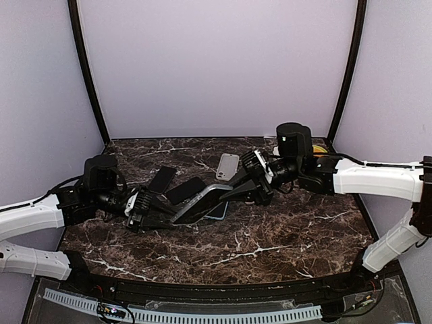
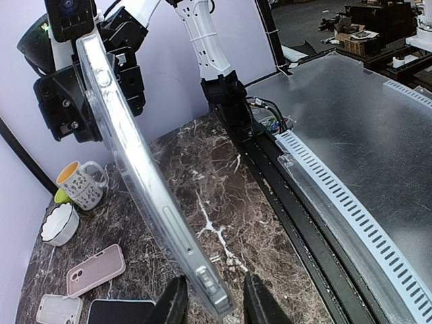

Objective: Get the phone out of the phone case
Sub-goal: Remove the top left corner of the phone case.

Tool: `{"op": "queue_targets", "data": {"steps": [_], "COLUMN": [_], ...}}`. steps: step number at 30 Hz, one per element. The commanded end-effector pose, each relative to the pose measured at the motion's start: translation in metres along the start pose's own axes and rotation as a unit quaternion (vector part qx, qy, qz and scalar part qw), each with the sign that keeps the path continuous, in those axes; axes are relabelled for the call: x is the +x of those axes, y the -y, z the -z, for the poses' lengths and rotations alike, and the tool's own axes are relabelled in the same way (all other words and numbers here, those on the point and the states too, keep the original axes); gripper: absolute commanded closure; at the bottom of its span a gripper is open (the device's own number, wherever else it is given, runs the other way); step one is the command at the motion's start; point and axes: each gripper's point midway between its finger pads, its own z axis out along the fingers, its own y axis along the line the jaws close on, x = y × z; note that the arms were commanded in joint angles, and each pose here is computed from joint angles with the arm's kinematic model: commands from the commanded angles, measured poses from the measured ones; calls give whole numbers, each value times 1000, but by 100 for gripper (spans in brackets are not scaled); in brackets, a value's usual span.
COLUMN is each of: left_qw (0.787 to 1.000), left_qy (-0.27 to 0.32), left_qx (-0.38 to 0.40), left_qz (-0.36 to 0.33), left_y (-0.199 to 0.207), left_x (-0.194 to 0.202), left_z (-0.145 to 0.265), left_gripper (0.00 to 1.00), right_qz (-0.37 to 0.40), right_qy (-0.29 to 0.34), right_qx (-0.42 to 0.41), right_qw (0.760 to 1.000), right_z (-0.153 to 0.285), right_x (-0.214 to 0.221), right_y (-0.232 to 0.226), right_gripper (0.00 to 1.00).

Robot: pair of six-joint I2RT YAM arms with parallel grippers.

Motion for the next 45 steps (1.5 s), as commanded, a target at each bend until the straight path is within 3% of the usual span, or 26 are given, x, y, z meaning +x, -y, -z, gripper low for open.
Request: {"op": "queue_targets", "data": {"steps": [1,14,45], "left_qw": [1000,999,994], "left_qy": [10,14,24], "left_qx": [17,32,103], "left_qz": [-5,-4,9], "left_y": [7,13,40], "left_x": [-3,-5,-8], "left_z": [-2,-3,-12], "left_gripper": [71,79,82], "right_qz": [57,78,117], "right_qy": [29,34,19], "right_qx": [4,-6,-68], "right_qw": [998,996,991], "right_z": [-3,-8,-46], "right_x": [-25,-31,-33], "right_y": [4,-5,-56], "right_gripper": [100,100,100]}}
